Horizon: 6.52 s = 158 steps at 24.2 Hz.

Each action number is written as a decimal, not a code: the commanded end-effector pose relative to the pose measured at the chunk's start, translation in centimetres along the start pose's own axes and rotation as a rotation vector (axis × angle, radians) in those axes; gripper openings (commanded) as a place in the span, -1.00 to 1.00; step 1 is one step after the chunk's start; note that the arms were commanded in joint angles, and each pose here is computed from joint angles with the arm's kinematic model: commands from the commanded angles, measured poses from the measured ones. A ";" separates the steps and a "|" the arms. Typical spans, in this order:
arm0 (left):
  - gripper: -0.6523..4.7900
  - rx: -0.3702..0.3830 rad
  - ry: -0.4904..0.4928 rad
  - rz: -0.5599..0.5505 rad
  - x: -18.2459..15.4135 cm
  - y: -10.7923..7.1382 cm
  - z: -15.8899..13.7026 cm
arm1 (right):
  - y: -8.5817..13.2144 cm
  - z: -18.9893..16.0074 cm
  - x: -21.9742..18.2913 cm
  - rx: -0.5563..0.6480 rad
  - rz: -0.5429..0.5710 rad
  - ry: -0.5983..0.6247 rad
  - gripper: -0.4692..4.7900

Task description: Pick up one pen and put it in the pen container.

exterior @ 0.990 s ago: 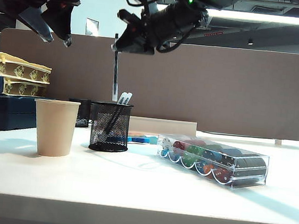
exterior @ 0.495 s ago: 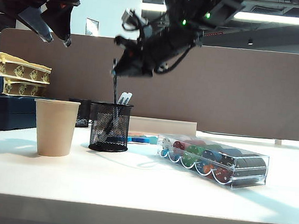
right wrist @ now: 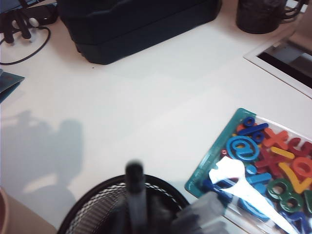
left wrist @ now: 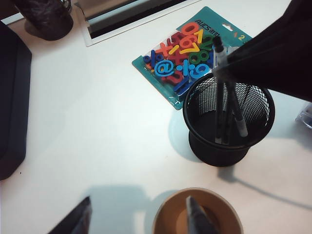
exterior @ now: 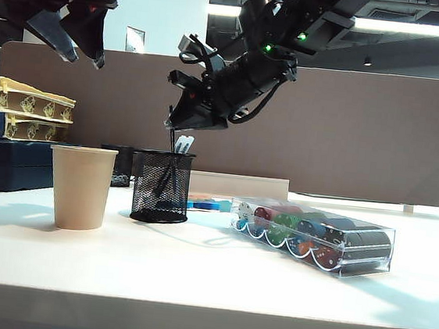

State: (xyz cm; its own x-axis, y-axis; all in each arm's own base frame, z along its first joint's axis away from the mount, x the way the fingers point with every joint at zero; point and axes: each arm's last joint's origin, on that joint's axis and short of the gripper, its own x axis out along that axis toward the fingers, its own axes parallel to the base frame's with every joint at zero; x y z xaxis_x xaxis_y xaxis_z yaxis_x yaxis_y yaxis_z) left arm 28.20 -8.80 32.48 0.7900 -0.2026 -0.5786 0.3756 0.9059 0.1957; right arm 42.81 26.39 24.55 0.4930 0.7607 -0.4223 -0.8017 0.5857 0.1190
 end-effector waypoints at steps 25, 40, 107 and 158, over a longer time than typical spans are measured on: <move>0.14 0.022 -0.131 0.042 -3.3 0.5 1.2 | -0.4 6.8 -8.8 -0.052 -0.081 -0.176 -0.38; 0.14 -0.003 -0.268 0.110 -8.5 0.9 1.7 | 2.3 11.0 -17.5 -0.091 -0.127 -0.265 -0.38; 0.11 -0.102 -0.199 -0.018 -12.6 -2.6 -14.5 | 12.0 -13.1 -34.2 0.083 -0.544 -0.055 -0.02; 0.12 -0.307 -0.439 0.040 -9.2 -3.2 -17.0 | 9.8 -17.1 -30.8 0.107 -0.693 -0.330 0.34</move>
State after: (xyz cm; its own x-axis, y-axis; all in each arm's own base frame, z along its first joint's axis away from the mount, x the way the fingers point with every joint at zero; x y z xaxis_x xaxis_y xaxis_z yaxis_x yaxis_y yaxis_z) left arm 11.39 -3.47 23.30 0.9442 -0.2494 -0.2149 0.2405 0.9683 -0.0672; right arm 13.89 3.86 22.56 0.9465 0.2421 -0.2132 -0.2452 0.9694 0.0124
